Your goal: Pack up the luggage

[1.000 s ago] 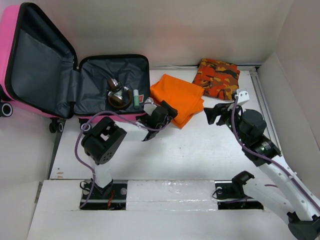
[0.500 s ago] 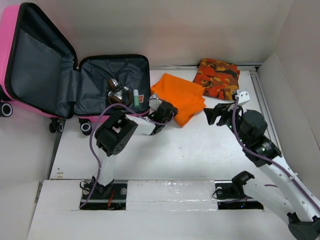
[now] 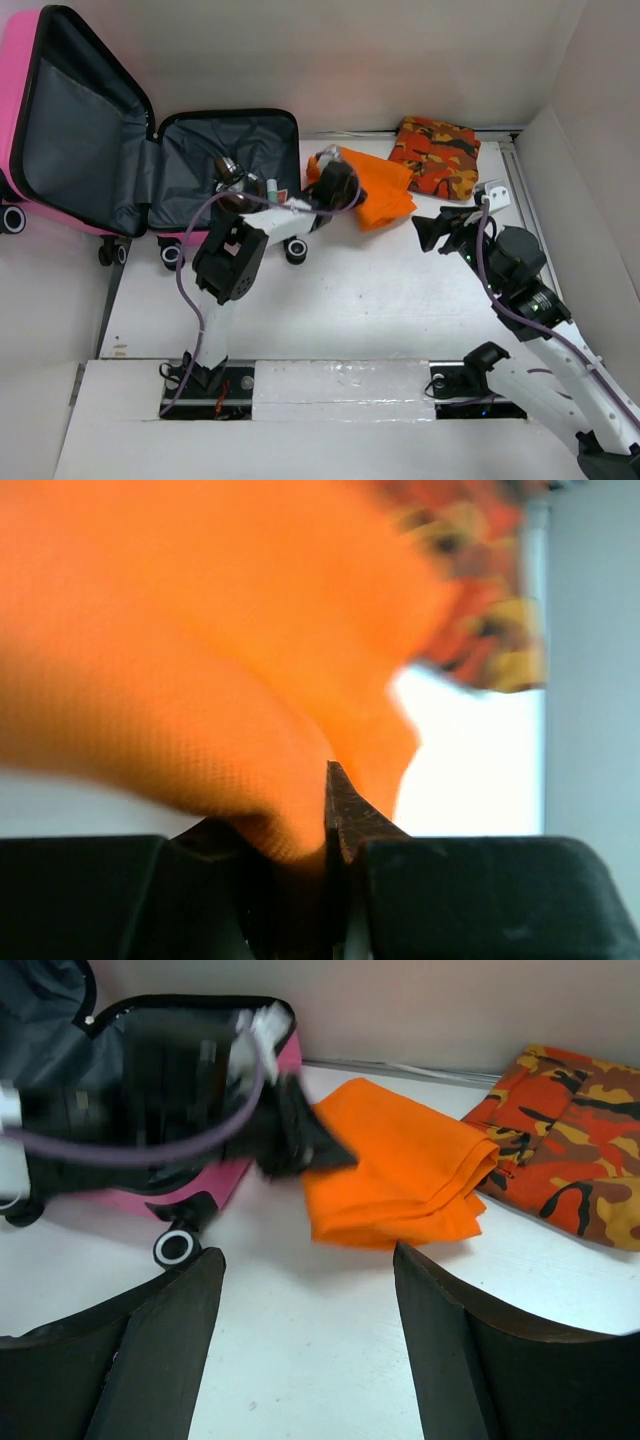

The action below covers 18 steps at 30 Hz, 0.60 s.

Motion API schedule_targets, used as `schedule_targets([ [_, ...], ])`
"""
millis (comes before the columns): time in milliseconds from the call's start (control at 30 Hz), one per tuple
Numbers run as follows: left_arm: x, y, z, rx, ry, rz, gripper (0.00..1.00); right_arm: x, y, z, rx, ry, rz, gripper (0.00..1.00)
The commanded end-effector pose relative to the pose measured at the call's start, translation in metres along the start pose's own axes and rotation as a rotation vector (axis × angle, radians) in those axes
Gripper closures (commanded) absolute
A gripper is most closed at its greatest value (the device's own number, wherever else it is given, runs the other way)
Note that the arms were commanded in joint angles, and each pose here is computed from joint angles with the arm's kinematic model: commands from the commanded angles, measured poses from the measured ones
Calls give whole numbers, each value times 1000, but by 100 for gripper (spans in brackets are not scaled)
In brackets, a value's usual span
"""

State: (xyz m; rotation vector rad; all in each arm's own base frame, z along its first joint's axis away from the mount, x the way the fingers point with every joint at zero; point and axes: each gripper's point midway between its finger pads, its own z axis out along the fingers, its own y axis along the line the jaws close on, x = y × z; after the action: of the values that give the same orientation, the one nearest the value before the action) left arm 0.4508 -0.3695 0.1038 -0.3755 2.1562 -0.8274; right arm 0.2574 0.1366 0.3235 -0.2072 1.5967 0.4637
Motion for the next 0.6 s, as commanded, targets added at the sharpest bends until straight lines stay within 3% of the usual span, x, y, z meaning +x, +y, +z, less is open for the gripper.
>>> schedule_targets([
  [0, -119, -148, -53, 325, -145, 253, 100, -21, 8, -3, -32, -60, -7, 26],
  [67, -147, -131, -45, 278, -94, 291, 100, -25, 8, -3, -34, -69, -6, 26],
  [100, -189, -161, -69, 359, -161, 315, 100, -25, 8, -3, -34, -69, -6, 26],
  [133, -212, -123, -52, 297, -134, 301, 100, -23, 8, -1, -32, -60, -7, 26],
  [233, -260, -105, -70, 423, -111, 272, 100, -23, 8, -1, -32, -60, -7, 26],
  [300, -303, -70, -89, 454, -139, 247, 100, -22, 10, -1, -42, -58, -7, 26],
  [433, -337, -14, -122, 352, -209, 301, 100, -18, 9, -1, -40, -49, -8, 26],
  [467, -321, 14, -113, 309, -172, 280, 100, -18, 9, -1, -40, -49, -8, 26],
  [567, -329, 41, -139, 305, -223, 314, 100, -15, 12, 1, -58, -37, -9, 26],
])
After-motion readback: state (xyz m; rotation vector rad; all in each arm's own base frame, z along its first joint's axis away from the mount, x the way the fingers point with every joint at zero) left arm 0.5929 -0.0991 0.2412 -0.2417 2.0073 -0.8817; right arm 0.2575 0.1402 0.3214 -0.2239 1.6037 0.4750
